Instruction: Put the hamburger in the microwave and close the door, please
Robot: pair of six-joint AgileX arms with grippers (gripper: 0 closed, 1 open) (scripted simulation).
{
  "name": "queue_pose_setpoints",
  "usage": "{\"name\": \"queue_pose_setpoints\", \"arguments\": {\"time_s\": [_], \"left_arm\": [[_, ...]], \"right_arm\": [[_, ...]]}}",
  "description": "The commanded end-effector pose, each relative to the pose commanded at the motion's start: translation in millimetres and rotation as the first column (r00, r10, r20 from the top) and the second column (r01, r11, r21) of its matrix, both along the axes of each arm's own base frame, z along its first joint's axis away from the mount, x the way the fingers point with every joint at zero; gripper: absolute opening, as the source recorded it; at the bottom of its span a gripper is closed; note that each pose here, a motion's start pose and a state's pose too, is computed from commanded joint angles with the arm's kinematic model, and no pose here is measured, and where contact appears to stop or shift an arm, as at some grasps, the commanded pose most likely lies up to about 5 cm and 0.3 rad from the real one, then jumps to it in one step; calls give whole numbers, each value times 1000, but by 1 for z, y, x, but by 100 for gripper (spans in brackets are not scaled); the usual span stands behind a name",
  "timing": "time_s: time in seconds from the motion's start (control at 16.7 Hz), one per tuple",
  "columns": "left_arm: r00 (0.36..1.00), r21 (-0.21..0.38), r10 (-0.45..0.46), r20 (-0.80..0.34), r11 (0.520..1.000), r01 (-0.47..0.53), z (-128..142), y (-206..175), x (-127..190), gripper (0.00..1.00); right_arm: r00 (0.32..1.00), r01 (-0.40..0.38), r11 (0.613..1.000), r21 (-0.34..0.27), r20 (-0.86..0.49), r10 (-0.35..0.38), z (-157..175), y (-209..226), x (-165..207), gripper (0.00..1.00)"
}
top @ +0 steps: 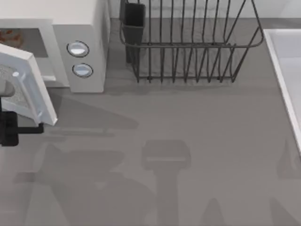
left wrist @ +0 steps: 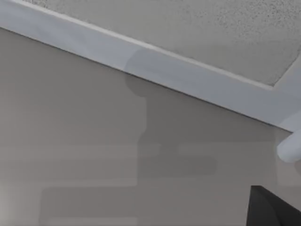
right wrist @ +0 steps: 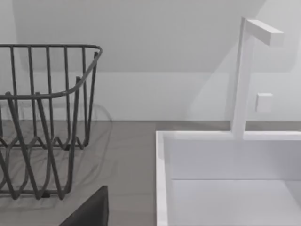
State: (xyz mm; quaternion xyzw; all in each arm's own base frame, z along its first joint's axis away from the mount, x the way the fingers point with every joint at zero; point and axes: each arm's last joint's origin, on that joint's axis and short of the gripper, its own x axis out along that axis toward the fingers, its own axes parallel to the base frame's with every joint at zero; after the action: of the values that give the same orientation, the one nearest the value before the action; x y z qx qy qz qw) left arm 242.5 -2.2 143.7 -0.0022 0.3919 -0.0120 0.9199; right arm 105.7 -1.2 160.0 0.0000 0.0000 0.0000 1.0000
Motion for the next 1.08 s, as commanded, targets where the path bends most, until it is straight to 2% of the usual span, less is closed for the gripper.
{"name": "queue_pose_setpoints", "arguments": {"time_s": [0.3,0.78,1.08], "left_arm": [[1000,0,0,8,1000,0,-9,-1,42,0],[1000,0,4,14,1000,-4,-9,0,55,0],[1000,0,4,17,1000,-4,-12,-1,116,0]], "right_arm": [[1000,0,1000,0,0,0,0,0,0,100],[1000,0,1000,0,0,0,0,0,0,100],[1000,0,1000,0,0,0,0,0,0,100]]}}
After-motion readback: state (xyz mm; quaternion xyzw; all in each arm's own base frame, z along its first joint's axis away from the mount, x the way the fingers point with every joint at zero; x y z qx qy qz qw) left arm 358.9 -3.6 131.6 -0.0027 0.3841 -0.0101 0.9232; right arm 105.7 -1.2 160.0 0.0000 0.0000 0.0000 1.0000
